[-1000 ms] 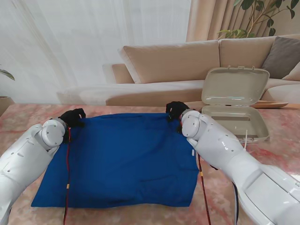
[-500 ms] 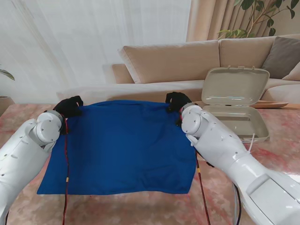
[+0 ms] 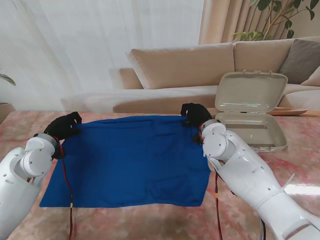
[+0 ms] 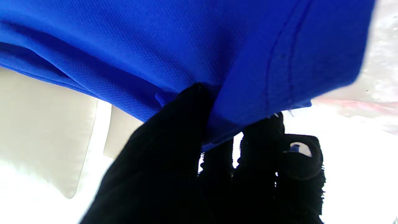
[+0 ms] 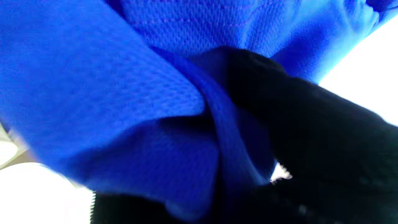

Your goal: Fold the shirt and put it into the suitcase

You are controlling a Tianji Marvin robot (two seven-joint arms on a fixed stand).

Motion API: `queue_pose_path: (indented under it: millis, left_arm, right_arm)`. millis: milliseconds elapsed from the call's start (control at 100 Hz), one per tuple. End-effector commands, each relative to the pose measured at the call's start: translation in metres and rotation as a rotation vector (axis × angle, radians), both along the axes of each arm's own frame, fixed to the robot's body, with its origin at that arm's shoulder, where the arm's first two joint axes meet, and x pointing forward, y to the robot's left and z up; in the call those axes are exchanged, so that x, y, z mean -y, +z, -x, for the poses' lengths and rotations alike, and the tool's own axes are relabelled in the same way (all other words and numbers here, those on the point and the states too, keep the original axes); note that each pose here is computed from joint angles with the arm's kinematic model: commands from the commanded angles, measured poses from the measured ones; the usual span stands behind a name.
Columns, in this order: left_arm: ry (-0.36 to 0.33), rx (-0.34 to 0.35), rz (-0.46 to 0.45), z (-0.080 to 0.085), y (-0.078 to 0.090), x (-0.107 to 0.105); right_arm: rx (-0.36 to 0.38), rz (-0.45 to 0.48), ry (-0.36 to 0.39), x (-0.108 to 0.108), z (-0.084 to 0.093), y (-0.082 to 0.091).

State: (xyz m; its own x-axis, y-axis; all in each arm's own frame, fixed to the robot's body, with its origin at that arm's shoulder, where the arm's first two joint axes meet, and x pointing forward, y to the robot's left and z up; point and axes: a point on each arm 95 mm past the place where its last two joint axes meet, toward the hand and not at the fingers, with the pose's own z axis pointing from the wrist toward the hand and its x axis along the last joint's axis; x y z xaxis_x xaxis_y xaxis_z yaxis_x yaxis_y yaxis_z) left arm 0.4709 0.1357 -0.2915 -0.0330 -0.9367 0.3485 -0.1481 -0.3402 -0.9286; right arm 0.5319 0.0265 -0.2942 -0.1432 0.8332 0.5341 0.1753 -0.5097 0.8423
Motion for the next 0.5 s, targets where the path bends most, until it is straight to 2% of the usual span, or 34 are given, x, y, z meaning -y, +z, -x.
queue_pose_path:
  millis: [0, 180, 490]
  left_arm:
    - [-0.002, -0.021, -0.018, 0.010, -0.008, -0.003]
    - [0.001, -0.003, -0.041, 0.034, -0.005, -0.003]
    - [0.046, 0.005, -0.022, 0.066, -0.009, 0.003]
  right_arm:
    - [-0.023, 0.009, 0.008, 0.004, 0.009, -0.012]
    - [0.008, -0.013, 0.028, 0.007, 0.028, -0.013]
    - [0.056, -0.021, 0.074, 0.017, 0.063, -0.019]
